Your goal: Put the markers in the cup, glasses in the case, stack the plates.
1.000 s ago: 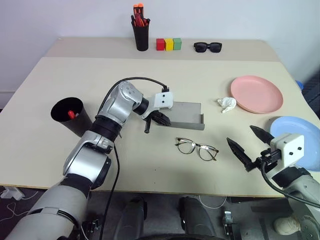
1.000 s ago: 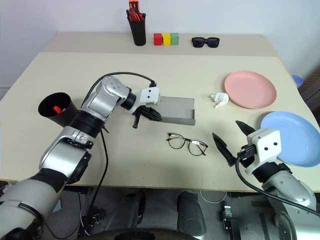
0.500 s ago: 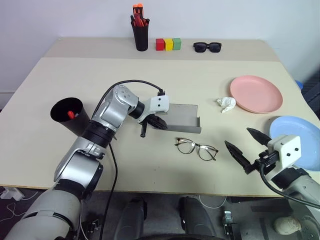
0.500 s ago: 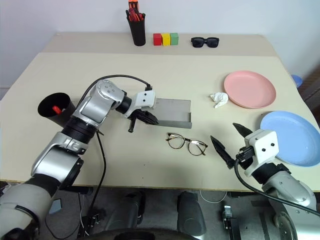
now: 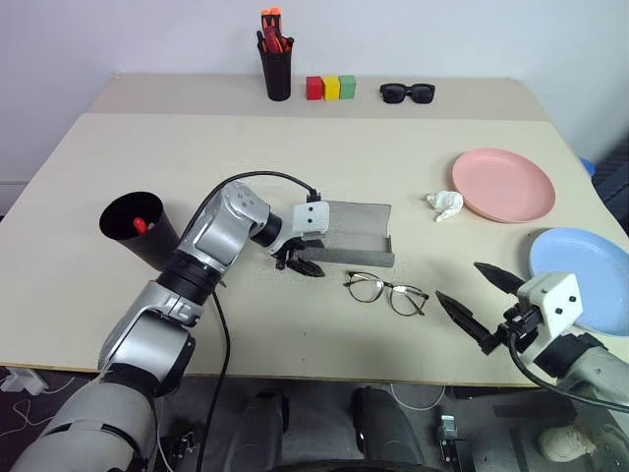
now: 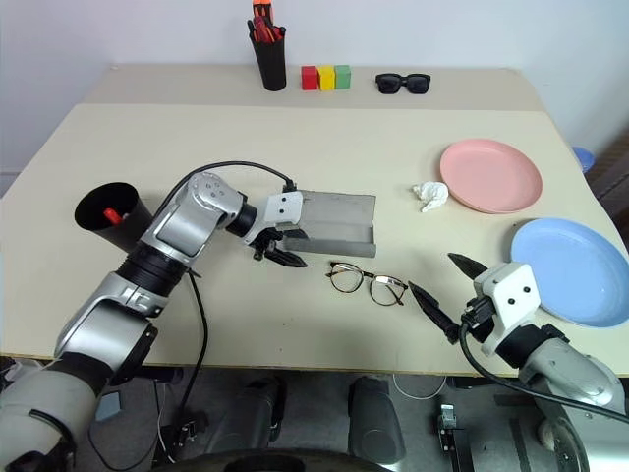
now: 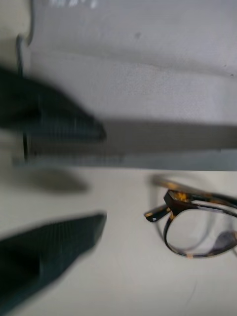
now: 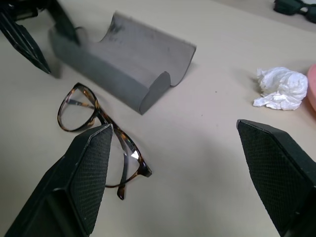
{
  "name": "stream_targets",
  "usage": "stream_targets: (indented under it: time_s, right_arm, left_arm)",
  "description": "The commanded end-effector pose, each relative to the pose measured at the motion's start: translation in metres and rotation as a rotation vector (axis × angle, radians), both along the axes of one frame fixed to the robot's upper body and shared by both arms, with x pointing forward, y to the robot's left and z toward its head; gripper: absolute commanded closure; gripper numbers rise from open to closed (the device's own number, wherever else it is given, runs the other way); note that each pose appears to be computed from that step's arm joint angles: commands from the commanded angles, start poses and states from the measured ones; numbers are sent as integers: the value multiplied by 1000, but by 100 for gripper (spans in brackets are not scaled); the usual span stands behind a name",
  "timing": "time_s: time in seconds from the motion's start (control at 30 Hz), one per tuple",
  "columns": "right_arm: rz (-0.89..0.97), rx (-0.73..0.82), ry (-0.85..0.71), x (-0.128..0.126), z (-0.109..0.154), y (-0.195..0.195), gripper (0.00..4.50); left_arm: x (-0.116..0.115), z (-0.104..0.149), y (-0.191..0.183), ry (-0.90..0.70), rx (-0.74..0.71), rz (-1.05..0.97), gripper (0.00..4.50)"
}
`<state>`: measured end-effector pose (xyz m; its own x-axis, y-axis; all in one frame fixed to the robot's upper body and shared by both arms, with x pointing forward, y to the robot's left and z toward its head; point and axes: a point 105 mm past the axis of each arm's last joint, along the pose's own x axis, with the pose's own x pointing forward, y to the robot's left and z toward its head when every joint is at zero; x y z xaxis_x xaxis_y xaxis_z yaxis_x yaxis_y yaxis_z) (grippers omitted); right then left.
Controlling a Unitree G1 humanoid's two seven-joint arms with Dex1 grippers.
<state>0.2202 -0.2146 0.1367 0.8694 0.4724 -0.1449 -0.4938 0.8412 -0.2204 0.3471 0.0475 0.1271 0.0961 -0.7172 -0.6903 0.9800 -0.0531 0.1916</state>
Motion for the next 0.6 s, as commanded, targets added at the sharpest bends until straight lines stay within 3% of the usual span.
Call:
stream_targets:
  time_s: [0.03, 0.27, 0.43, 0.6]
  right_arm:
    - [43, -22, -31, 2, 8, 3, 37]
    - [131, -30, 9, 8, 10, 7, 37]
    - [253, -58, 81, 17, 7, 8, 37]
    - [361, -76, 157, 23, -2, 7, 37]
  left_arm:
    - [-1, 16, -9, -54, -48, -27, 50]
    - [-4, 53, -17, -147, -213, -31, 50]
    - [-27, 93, -20, -276, -513, -101, 50]
    - [-57, 80, -1, -131, -519, -158, 50]
